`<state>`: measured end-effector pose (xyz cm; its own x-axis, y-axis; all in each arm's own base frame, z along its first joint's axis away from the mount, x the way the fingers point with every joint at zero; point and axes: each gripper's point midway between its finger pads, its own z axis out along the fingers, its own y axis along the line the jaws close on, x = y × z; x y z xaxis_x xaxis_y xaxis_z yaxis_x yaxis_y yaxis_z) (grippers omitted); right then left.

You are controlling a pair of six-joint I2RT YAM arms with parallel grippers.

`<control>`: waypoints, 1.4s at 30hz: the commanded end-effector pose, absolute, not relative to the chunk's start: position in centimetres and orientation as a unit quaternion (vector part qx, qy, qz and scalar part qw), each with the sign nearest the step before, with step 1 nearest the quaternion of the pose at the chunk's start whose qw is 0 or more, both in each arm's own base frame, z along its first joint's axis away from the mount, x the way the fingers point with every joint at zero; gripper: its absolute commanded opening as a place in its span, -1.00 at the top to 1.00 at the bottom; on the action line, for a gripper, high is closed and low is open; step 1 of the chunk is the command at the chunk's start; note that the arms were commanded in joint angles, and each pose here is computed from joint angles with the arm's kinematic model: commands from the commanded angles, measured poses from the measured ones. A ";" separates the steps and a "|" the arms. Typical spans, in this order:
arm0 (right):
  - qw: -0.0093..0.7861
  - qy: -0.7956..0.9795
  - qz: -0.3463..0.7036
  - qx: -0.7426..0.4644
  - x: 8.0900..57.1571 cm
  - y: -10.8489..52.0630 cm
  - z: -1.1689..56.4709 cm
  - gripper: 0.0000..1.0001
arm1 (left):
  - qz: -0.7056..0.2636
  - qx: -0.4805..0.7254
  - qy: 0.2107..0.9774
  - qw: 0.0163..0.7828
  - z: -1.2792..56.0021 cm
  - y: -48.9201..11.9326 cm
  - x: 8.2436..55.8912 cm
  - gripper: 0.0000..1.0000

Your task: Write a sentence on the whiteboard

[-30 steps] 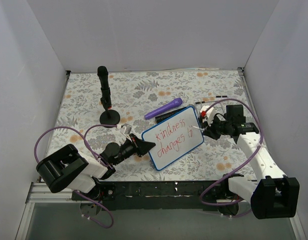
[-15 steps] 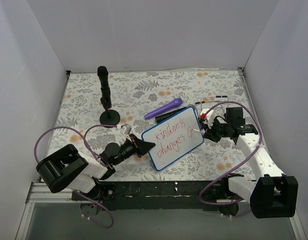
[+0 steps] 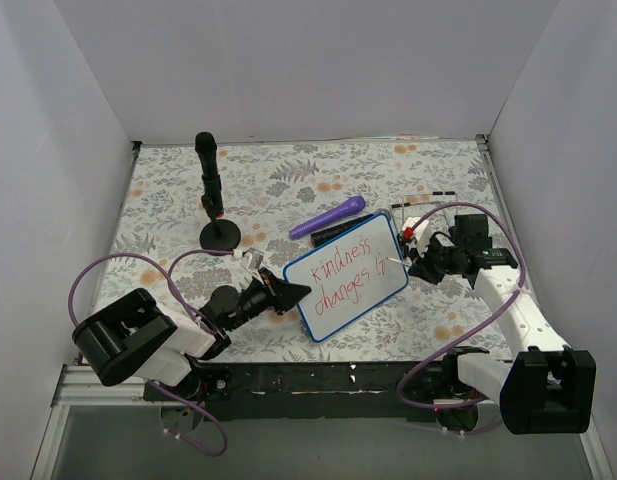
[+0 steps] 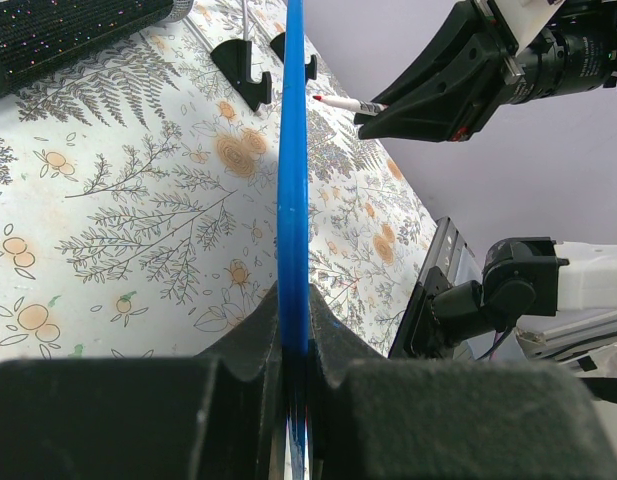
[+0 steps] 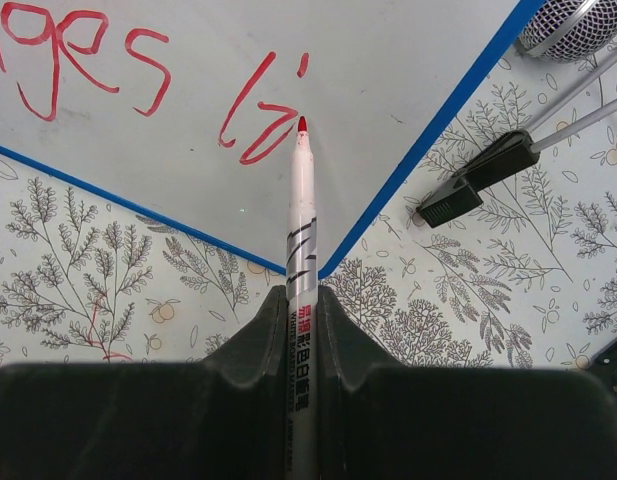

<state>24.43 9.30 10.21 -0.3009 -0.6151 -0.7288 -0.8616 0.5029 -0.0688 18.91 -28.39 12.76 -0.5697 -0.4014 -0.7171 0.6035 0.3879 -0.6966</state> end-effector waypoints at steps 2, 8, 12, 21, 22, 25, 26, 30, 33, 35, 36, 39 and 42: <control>0.366 0.782 0.176 -0.473 24.7 9.4 10.3 0.97 | -0.555 0.088 0.682 0.468 13.6 -28.4 18.5 1.00; 0.364 0.782 0.177 -0.474 24.6 9.3 10.3 0.97 | -0.555 0.088 0.681 0.469 13.6 -28.5 18.6 1.00; 0.364 0.782 0.176 -0.475 24.6 9.3 10.3 0.97 | -0.555 0.088 0.682 0.469 13.6 -28.5 18.6 1.00; 0.366 0.779 0.178 -0.476 24.6 9.3 10.4 0.97 | -0.555 0.087 0.681 0.469 13.6 -28.5 18.6 1.00; 0.366 0.779 0.179 -0.476 24.6 9.3 10.4 0.97 | -0.555 0.087 0.681 0.469 13.6 -28.5 18.6 1.00; 0.365 0.779 0.182 -0.477 24.4 9.4 10.4 0.97 | -0.555 0.087 0.681 0.469 13.6 -28.5 18.6 1.00; 0.365 0.778 0.182 -0.477 24.4 9.4 10.3 0.97 | -0.555 0.087 0.682 0.469 13.6 -28.4 18.6 1.00; 0.364 0.778 0.185 -0.478 24.2 9.5 10.2 0.97 | -0.555 0.087 0.682 0.469 13.6 -28.4 18.6 1.00; 0.364 0.777 0.187 -0.479 24.1 9.6 10.2 0.97 | -0.555 0.086 0.682 0.469 13.6 -28.4 18.6 1.00; 0.365 0.776 0.187 -0.479 24.0 9.6 10.2 0.97 | -0.555 0.086 0.682 0.469 13.5 -28.4 18.6 1.00; 0.365 0.776 0.188 -0.479 24.0 9.6 10.1 0.97 | -0.555 0.086 0.682 0.469 13.6 -28.4 18.6 1.00; 0.365 0.776 0.189 -0.479 23.9 9.6 10.1 0.97 | -0.554 0.085 0.682 0.469 13.5 -28.3 18.6 1.00; 0.365 0.776 0.190 -0.479 23.9 9.6 10.1 0.97 | -0.554 0.085 0.683 0.469 13.5 -28.3 18.6 1.00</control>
